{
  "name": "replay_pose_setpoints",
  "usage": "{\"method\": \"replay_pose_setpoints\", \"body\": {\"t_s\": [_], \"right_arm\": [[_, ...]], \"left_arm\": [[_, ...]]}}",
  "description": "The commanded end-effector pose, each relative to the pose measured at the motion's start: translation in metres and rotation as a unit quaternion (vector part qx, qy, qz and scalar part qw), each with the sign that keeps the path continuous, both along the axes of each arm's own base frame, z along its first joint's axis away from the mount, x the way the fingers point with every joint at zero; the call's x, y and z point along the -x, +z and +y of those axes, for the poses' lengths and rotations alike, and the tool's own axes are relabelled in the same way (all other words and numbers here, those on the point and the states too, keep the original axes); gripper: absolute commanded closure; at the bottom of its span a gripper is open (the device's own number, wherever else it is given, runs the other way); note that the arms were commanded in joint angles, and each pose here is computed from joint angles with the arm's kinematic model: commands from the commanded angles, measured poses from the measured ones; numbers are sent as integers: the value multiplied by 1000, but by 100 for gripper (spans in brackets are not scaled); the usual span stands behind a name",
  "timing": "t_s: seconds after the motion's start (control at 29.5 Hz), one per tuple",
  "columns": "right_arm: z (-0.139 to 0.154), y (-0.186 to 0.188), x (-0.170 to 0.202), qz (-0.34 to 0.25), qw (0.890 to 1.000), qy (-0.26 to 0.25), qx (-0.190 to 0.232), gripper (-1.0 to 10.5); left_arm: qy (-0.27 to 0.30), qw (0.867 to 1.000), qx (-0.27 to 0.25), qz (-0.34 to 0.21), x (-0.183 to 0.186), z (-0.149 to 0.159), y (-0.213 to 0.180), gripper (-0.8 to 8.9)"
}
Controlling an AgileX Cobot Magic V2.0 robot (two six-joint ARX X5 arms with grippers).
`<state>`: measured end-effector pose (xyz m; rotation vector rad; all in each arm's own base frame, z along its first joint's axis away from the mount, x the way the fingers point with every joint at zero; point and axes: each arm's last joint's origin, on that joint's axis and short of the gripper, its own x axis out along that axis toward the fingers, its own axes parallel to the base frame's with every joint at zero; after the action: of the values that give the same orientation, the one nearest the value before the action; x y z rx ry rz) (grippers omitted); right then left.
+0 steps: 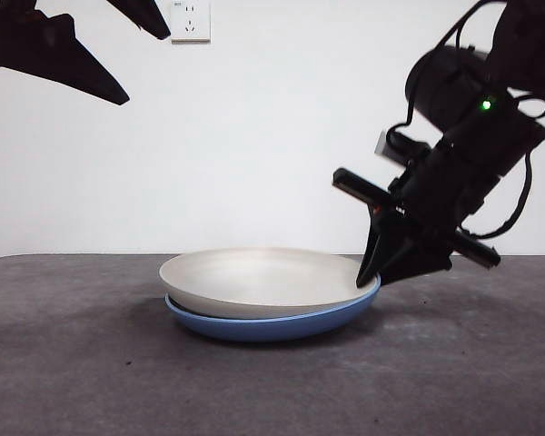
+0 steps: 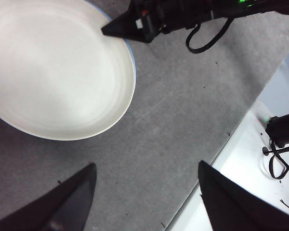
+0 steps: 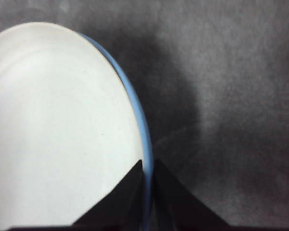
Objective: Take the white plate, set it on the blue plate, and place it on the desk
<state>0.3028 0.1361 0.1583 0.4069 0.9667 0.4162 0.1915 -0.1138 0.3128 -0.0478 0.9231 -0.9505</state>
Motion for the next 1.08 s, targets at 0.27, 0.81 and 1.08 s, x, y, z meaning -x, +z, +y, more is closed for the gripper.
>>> {"method": "replay_pose_setpoints", "body": {"t_s": [0.27,0.81,1.08], "right_arm": [[6,1,-6,-5,1000,1,-8,870],[-3,63,11,-95,995,8,-37,669],[-20,115,51,-156,985,70,-30,669]], "left_arm": [[-9,1000,3,-10,-1,-2,4,471],[-9,1000,3,-10,-1,-2,4,471],[-9,1000,3,-10,-1,-2,4,471]]}}
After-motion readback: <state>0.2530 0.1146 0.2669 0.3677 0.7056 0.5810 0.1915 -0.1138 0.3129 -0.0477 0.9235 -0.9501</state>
